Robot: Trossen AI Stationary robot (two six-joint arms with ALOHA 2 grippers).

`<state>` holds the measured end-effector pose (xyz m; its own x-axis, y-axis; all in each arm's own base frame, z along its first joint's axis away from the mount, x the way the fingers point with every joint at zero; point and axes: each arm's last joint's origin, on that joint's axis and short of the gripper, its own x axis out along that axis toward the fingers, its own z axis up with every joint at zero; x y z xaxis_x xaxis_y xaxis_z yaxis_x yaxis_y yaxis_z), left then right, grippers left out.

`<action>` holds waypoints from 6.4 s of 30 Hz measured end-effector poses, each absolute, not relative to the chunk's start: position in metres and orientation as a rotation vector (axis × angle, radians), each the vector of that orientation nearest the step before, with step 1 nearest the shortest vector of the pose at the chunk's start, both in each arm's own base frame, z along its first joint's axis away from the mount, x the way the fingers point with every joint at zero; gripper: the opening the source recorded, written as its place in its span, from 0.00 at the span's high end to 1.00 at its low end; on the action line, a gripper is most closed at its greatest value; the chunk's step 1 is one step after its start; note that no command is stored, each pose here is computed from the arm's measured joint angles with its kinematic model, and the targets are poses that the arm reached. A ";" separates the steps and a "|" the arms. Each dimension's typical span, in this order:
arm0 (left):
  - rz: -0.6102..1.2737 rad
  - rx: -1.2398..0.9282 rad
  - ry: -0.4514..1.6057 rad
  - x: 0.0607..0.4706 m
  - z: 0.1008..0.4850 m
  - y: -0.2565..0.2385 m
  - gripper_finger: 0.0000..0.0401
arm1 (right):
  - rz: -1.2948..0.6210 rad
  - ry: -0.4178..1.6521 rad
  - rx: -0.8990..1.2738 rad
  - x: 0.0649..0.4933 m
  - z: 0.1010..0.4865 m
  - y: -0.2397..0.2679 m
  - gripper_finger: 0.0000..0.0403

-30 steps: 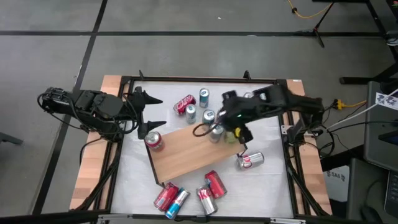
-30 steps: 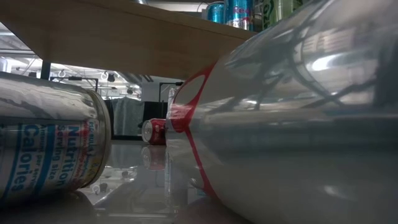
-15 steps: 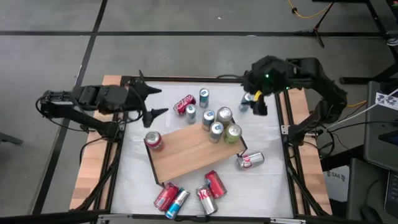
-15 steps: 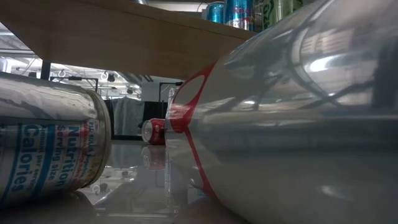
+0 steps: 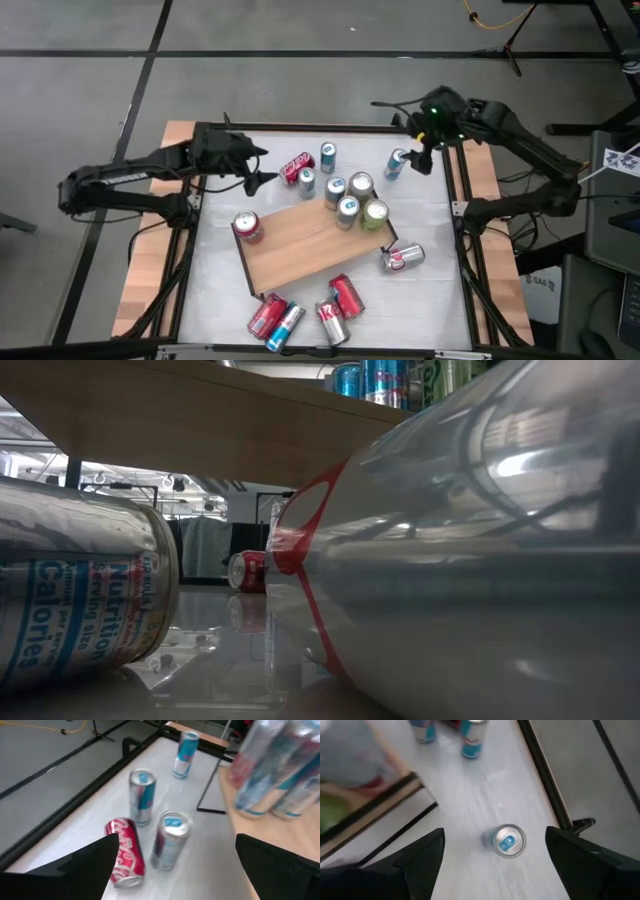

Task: Place canned beverage on shelf
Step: Put the blue soda can on the shelf aligned with the other blue soda cans

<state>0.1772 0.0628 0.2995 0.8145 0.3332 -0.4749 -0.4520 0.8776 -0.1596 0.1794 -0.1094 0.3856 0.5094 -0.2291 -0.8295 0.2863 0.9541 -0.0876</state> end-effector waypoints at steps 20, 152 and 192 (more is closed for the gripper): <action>0.509 -0.390 0.443 0.152 0.256 0.083 0.02 | -0.302 0.983 0.178 0.176 0.285 -0.152 0.17; 0.521 -0.386 0.446 0.151 0.256 0.084 0.02 | 0.144 1.293 0.105 0.183 0.394 0.041 0.44; 0.523 -0.393 0.444 0.151 0.256 0.084 0.02 | 0.583 0.747 -0.421 0.273 0.385 0.086 0.44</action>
<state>0.1513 0.0836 0.2559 0.7769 0.3871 -0.4965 -0.5528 0.7969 -0.2437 0.2729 0.0857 0.3854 0.5902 0.3401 -0.7321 -0.6275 0.7638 -0.1510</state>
